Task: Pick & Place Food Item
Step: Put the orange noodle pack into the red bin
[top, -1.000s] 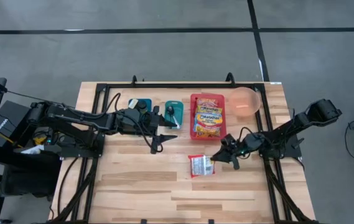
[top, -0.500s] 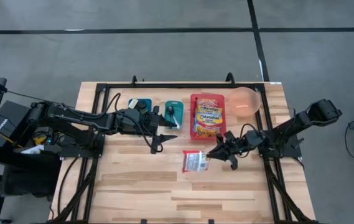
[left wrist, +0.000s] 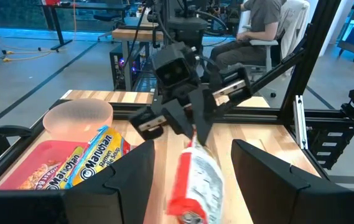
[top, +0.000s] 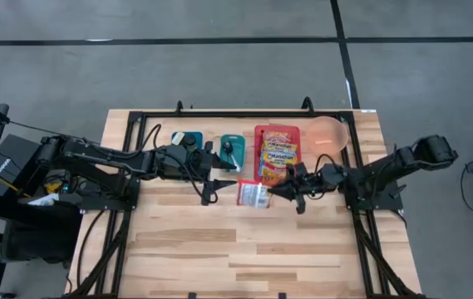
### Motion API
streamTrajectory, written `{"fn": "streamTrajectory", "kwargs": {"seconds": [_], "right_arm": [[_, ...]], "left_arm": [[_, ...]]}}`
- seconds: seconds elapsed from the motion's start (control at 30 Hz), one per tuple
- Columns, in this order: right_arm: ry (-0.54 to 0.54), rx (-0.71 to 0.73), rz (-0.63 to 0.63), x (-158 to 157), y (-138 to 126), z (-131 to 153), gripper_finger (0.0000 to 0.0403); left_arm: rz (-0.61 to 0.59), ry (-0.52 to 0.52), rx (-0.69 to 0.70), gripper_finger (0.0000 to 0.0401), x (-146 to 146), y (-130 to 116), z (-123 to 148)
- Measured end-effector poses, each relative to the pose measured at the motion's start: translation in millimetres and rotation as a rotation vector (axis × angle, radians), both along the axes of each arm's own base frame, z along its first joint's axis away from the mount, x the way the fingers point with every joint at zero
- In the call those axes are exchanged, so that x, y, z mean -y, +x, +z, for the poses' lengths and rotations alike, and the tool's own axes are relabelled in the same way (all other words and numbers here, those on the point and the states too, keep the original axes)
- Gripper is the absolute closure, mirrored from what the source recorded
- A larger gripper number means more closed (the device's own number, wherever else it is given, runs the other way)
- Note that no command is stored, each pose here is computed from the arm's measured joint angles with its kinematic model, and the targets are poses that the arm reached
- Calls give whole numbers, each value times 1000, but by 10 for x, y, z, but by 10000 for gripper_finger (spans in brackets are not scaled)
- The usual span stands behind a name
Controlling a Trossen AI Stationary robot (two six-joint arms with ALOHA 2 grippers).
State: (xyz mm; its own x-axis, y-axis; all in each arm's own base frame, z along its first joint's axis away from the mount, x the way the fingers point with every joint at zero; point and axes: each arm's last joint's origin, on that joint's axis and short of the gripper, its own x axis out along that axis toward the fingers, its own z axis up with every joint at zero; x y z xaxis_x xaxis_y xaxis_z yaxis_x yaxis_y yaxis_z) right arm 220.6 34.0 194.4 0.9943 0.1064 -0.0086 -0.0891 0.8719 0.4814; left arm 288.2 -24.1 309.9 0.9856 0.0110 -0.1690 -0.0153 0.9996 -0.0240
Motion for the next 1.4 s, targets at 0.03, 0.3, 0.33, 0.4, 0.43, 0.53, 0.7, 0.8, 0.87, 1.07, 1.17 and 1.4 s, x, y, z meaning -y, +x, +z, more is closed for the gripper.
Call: {"fn": "streamTrajectory", "kwargs": {"seconds": [0.03,0.3,0.33,0.4,0.43,0.53,0.7,0.8,0.87,1.07,1.17,1.4], "right_arm": [[-9,6,-7,18,11,16,392],[-94,14,-69,144,123,152,392],[-97,-1,-86,175,135,152,392],[-104,-27,-114,236,155,156,392],[-107,-38,-127,268,165,159,392],[-115,-36,-165,352,184,192,392],[-122,-9,-223,498,216,280,392],[-121,2,-267,604,229,332,392],[-121,6,-298,680,234,364,392],[-122,31,-394,916,226,463,392],[-122,44,-438,1024,214,511,392],[-124,33,-548,1298,149,565,392]], "left_arm": [[0,0,0,191,0,0,0],[0,0,0,191,1,0,0],[0,0,0,191,0,0,0],[0,0,0,191,1,0,0],[0,0,0,191,1,0,0],[0,0,0,191,0,0,0],[0,0,0,191,0,0,0],[0,0,0,191,0,0,0],[0,0,0,191,0,0,0],[0,0,0,191,0,0,0],[0,0,0,191,1,0,0],[0,0,0,191,0,0,0]]}}
